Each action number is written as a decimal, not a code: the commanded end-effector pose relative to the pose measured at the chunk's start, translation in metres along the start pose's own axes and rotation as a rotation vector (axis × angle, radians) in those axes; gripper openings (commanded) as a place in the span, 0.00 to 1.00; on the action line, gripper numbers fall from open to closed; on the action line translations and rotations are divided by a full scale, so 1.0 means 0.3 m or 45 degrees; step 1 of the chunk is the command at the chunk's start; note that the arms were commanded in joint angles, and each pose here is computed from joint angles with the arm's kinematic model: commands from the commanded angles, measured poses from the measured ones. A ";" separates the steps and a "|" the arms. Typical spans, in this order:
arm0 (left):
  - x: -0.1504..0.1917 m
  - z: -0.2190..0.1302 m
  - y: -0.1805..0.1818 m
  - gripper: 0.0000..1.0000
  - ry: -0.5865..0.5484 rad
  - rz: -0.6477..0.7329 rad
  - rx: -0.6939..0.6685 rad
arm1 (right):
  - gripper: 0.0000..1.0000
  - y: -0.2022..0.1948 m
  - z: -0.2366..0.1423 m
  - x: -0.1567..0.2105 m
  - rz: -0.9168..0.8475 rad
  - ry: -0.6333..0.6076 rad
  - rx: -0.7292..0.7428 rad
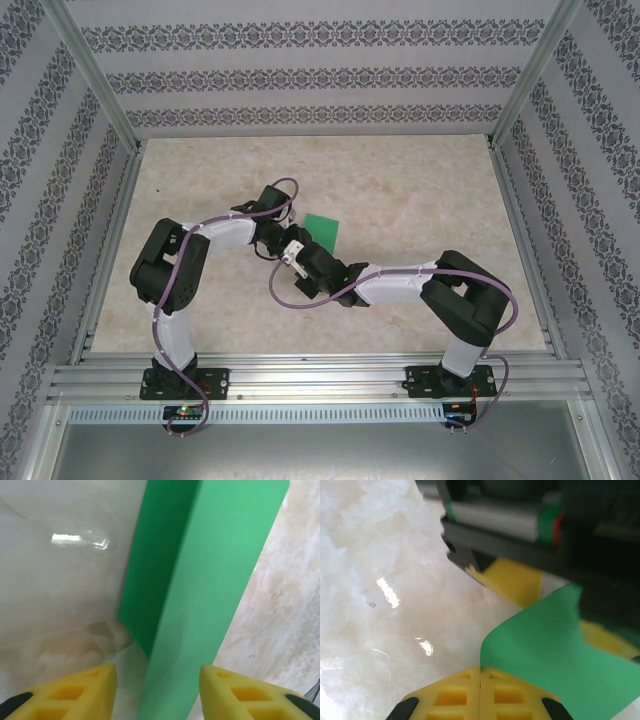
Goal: Fold a paper plane with a square sheet of paper (fold left side to right side)
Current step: Third fold the triangle at the center of the table.
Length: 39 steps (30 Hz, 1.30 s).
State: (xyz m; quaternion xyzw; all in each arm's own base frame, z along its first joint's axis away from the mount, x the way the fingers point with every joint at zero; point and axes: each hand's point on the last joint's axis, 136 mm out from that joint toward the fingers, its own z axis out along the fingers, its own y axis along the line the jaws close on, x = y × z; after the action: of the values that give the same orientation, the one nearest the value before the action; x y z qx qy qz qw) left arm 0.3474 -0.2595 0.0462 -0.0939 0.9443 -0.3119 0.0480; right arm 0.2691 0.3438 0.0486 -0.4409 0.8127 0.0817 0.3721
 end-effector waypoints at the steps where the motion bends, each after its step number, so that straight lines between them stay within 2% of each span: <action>1: -0.033 -0.109 0.011 0.56 -0.067 0.032 -0.020 | 0.00 -0.002 -0.022 -0.012 0.059 -0.039 -0.037; 5: -0.068 -0.161 0.036 0.58 -0.094 0.027 -0.030 | 0.00 -0.007 -0.025 -0.007 0.075 -0.040 -0.045; 8: -0.097 -0.161 -0.022 0.54 -0.090 0.065 0.062 | 0.00 -0.005 -0.024 -0.004 0.081 -0.040 -0.051; 11: -0.116 -0.137 -0.109 0.48 -0.054 0.126 0.157 | 0.00 -0.005 -0.023 -0.002 0.082 -0.036 -0.050; 17: -0.144 -0.034 -0.211 0.41 0.017 0.199 0.192 | 0.00 -0.008 -0.022 -0.004 0.087 -0.035 -0.045; 27: -0.153 0.164 -0.149 0.38 0.125 0.177 0.081 | 0.00 -0.007 -0.016 -0.001 0.101 -0.030 -0.051; 34: -0.145 0.215 -0.081 0.36 0.146 0.164 0.003 | 0.00 -0.003 -0.018 -0.003 0.140 -0.031 -0.097; 39: -0.130 0.229 -0.042 0.36 0.163 0.165 -0.041 | 0.00 -0.016 -0.021 -0.019 0.266 -0.047 -0.225</action>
State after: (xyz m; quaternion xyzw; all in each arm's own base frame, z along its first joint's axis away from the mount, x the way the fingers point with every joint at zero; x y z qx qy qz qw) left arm 0.4094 -0.3099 0.0289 -0.0173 0.9403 -0.3387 0.0298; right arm 0.2709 0.3361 0.0449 -0.4055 0.8353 0.1431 0.3427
